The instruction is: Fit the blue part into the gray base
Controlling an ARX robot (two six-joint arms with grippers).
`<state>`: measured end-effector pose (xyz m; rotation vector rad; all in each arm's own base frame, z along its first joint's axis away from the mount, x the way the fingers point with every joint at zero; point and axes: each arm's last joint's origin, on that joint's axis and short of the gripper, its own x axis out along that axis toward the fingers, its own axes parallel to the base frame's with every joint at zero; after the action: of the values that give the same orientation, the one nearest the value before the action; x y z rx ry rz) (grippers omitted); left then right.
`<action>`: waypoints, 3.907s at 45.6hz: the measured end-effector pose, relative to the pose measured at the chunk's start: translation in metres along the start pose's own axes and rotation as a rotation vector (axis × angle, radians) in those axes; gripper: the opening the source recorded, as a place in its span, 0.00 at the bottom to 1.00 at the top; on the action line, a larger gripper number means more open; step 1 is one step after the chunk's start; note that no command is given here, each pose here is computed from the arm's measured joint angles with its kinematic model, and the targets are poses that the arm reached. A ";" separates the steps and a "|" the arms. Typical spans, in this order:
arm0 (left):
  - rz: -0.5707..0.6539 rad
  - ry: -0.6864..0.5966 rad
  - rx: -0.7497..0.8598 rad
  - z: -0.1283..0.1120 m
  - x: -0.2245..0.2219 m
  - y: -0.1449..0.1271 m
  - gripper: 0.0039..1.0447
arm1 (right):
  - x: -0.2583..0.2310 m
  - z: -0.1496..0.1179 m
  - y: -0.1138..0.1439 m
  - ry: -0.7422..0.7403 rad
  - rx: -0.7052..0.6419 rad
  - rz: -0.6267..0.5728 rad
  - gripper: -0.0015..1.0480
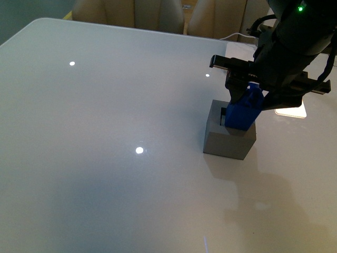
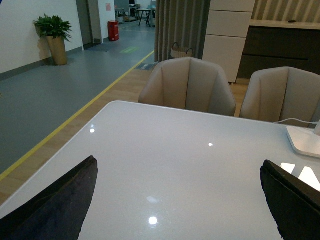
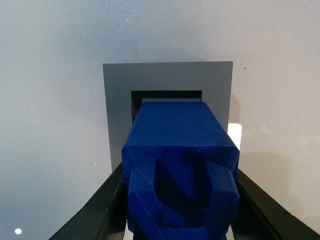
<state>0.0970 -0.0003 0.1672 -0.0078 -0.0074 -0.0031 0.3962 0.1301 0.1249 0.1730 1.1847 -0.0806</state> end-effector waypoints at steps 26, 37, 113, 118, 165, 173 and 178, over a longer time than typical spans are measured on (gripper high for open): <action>0.000 0.000 0.000 0.000 0.000 0.000 0.93 | 0.011 0.002 0.007 0.012 -0.012 -0.006 0.43; 0.000 0.000 0.000 0.000 0.000 0.000 0.93 | 0.012 0.002 0.007 0.014 -0.015 -0.009 0.56; 0.000 0.000 0.000 0.000 0.000 0.000 0.93 | -0.126 -0.179 -0.159 -1.168 -0.171 0.086 0.02; 0.000 0.000 0.000 0.000 0.000 0.000 0.93 | -0.130 -0.186 -0.161 -1.169 -0.170 0.085 0.02; 0.000 0.000 0.000 0.000 0.000 0.000 0.93 | -0.154 -0.218 -0.167 -1.203 -0.168 0.087 0.02; 0.000 0.000 0.000 0.000 0.000 0.000 0.93 | -0.155 -0.222 -0.167 -1.203 -0.168 0.087 0.02; 0.000 0.000 0.000 0.000 0.000 0.000 0.93 | -0.155 -0.226 -0.168 -1.193 -0.169 0.086 0.02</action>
<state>0.0970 -0.0003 0.1672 -0.0078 -0.0074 -0.0031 0.1058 0.0003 0.1709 0.0056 -0.0086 0.0012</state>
